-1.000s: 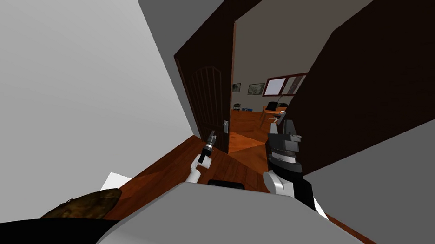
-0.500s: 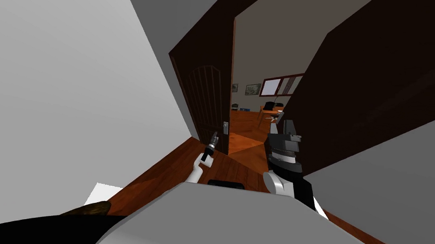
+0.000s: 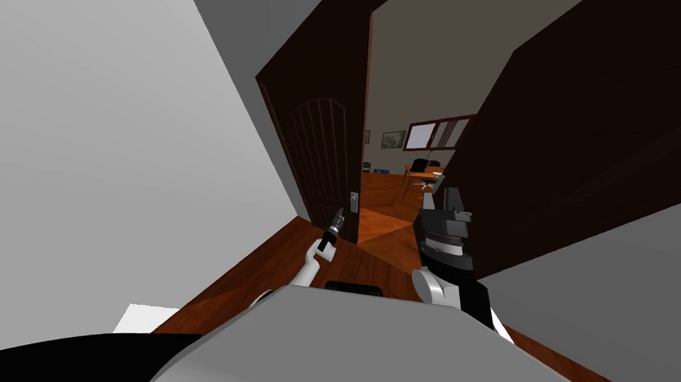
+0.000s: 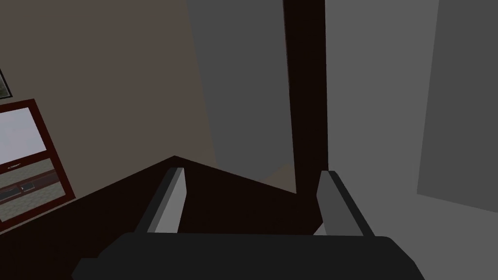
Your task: Push the door open
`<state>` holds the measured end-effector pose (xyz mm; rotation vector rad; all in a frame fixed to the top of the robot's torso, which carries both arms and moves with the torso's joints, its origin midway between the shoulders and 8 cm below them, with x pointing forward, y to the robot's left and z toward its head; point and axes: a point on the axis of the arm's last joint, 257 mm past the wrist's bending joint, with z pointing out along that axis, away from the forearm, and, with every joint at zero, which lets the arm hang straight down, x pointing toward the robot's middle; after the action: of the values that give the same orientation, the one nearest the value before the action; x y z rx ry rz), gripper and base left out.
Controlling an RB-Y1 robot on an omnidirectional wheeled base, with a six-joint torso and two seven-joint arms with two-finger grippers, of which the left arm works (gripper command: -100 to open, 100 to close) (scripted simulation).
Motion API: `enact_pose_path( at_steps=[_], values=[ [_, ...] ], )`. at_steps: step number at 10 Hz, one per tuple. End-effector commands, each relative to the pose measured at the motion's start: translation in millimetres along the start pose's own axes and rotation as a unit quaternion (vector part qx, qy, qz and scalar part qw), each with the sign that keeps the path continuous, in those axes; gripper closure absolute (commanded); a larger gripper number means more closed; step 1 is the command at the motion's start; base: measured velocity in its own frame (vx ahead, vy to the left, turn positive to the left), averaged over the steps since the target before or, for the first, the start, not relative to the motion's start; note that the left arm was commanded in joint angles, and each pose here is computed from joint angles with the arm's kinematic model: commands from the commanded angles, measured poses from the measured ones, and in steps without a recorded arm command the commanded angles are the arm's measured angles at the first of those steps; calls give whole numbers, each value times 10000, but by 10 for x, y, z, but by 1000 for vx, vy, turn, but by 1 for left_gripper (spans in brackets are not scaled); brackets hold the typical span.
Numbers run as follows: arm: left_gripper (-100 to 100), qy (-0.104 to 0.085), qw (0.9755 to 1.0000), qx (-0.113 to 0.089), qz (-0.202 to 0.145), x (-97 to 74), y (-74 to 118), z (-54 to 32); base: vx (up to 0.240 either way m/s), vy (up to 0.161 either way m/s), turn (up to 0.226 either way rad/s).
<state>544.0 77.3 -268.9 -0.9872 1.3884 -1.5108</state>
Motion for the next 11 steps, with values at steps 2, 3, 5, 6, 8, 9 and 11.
enact_pose_path(
  at_steps=[2,3,5,6,8,9,11],
  values=[
    [-100,93,9997,-206,22,77,154,51,75,59,-77],
    [-100,113,9996,-249,28,94,185,62,82,75,-70],
    [-100,173,9991,-386,46,147,282,92,76,80,-57],
    [-100,155,9993,-342,40,126,255,84,32,32,-14],
    [-100,129,9992,-360,63,86,269,87,132,-36,-25],
    [-100,114,9992,-364,70,68,273,90,172,-82,-22],
    [-100,90,9993,-368,75,43,278,95,175,-76,-19]
  ],
)
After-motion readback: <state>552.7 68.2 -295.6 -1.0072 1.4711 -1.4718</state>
